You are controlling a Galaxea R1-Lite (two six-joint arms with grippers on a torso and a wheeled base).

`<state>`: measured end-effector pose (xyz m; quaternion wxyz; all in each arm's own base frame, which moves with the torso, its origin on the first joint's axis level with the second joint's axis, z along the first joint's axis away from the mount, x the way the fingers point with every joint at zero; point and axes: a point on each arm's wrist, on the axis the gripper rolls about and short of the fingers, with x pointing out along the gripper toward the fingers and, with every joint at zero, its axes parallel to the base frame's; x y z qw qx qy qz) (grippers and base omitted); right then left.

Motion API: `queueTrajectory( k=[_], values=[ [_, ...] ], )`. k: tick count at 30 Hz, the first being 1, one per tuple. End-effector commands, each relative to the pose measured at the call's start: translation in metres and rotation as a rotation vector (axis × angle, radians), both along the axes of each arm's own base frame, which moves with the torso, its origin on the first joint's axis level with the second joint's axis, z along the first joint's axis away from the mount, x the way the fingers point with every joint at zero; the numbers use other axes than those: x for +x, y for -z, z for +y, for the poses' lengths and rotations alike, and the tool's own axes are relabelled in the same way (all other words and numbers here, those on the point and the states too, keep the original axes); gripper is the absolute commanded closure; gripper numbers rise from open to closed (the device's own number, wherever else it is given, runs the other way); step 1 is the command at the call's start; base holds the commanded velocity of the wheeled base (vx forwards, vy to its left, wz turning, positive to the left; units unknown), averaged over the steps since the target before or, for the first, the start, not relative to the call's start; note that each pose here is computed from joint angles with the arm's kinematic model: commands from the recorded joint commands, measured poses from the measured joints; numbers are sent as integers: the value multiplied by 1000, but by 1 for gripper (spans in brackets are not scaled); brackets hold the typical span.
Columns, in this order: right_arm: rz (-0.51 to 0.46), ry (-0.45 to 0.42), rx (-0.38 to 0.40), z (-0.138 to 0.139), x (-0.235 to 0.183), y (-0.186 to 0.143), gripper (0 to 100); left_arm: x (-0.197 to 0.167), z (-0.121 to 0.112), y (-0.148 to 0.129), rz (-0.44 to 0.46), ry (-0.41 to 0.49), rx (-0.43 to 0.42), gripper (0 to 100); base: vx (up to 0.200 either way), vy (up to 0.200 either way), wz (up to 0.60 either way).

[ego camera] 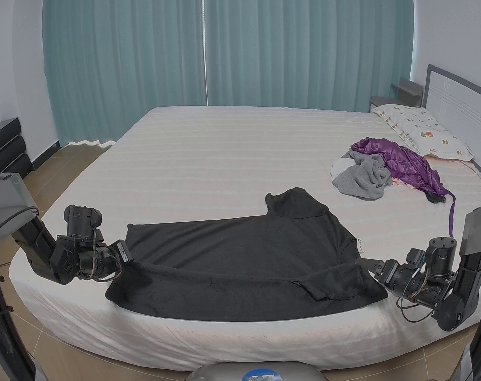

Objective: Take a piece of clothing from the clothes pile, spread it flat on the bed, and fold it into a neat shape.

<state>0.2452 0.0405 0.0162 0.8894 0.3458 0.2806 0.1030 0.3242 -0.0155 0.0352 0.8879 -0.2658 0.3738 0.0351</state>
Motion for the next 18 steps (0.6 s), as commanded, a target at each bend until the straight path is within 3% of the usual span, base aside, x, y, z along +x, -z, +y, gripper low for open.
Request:
queueTrajectory(
  k=[1, 8, 18],
  values=[
    [-22, -36, -45, 2, 21, 17, 0, -4, 0, -2, 0, -5, -1, 100, 0, 0, 0],
    [-30, -71, -85, 3, 66, 28, 0, -5, -2, -2, 3, -6, -8, 100, 0, 0, 0],
    [-41, -134, -122, 3, 95, 37, 0, -4, -2, -2, 2, -8, -10, 100, 0, 0, 0]
  ],
)
